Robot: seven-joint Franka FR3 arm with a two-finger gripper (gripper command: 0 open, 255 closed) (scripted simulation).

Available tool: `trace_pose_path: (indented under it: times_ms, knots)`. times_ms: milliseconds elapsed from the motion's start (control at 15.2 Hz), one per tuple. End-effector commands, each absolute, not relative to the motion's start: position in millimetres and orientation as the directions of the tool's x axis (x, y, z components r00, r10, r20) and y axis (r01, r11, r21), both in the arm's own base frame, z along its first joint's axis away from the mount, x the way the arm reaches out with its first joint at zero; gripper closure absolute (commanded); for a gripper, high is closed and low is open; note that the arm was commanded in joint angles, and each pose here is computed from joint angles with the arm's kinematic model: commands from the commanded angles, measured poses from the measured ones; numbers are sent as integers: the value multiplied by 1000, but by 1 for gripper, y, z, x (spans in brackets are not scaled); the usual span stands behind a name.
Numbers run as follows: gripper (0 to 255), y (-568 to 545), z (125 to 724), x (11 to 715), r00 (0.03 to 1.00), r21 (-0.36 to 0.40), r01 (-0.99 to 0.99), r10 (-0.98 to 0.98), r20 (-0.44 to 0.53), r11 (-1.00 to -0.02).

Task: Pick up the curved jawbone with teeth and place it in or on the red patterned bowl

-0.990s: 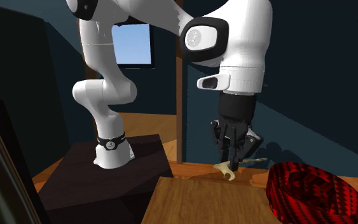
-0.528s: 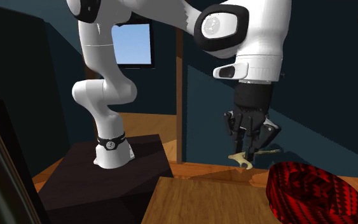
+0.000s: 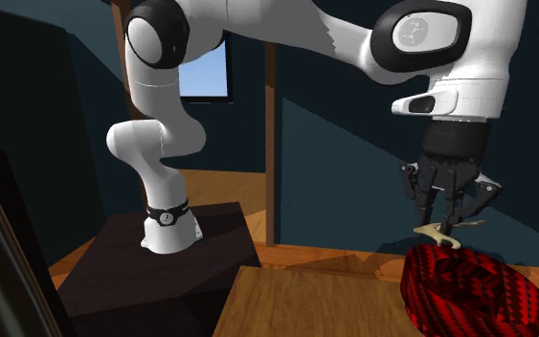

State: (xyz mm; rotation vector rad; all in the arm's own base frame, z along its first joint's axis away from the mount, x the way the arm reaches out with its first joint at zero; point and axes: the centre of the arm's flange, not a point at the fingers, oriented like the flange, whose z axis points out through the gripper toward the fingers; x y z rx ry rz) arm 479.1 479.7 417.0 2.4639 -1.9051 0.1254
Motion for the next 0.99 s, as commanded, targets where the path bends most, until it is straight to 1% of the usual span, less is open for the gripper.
trace_pose_path:
  times_ms: [0,66,924]
  knots:
    - [255,503,418,485,249,-30,-967,-965,80,-252]
    - [255,519,418,487,249,-30,-967,-965,80,-252]
    - [255,519,350,487,249,-30,-967,-965,80,-252]
